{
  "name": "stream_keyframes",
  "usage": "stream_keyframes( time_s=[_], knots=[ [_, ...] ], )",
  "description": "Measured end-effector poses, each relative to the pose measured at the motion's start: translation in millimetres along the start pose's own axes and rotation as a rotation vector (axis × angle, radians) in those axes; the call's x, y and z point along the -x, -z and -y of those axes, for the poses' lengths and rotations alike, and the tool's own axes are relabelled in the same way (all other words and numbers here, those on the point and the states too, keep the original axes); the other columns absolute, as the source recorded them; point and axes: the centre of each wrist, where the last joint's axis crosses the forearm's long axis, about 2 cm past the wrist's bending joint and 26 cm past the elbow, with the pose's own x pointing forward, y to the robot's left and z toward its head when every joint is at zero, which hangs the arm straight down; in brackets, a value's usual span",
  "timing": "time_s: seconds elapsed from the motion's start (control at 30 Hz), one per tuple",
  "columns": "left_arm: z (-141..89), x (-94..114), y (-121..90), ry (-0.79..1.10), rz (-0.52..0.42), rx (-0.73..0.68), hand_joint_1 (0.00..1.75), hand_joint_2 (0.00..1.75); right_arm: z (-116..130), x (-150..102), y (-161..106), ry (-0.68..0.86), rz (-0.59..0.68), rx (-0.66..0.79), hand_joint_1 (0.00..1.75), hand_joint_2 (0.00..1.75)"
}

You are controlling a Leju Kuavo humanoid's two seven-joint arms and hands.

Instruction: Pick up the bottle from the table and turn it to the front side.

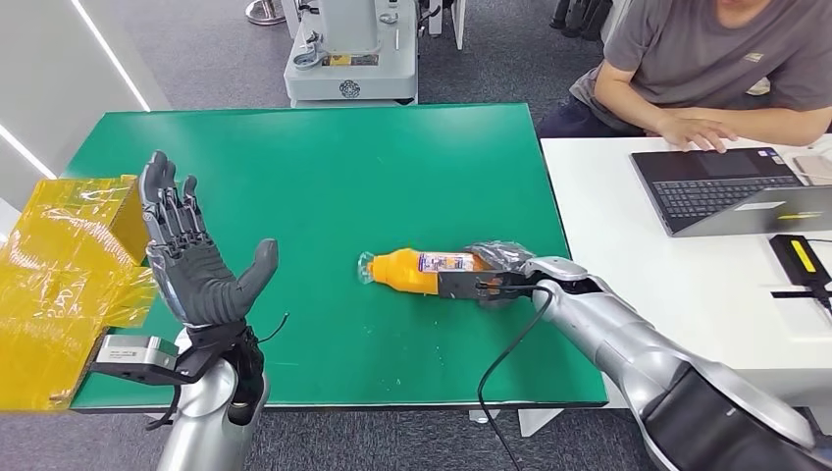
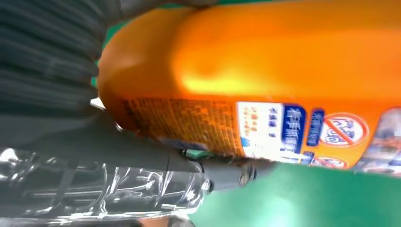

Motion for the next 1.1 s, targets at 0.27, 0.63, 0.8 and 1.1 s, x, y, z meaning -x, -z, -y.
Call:
stream_keyframes(
  time_s=[0.27,0.63,0.8,1.1],
  knots=[
    [0,2,0,-0.001,-0.004,0.003,0.00,1.75,-1,4,-2,0.005,0.003,0.015,1.75,1.75],
    [0,4,0,-0.001,-0.007,-0.013,0.00,1.75,3,-8,2,-0.014,0.060,0.239,1.75,1.75],
    [0,4,0,0.005,-0.006,-0.018,0.00,1.75,10,-35,9,0.013,0.134,0.496,1.75,1.75],
    [3,2,2,-0.005,-0.007,-0.033,0.00,1.75,7,-62,4,0.111,0.240,0.780,1.75,1.75]
  ],
)
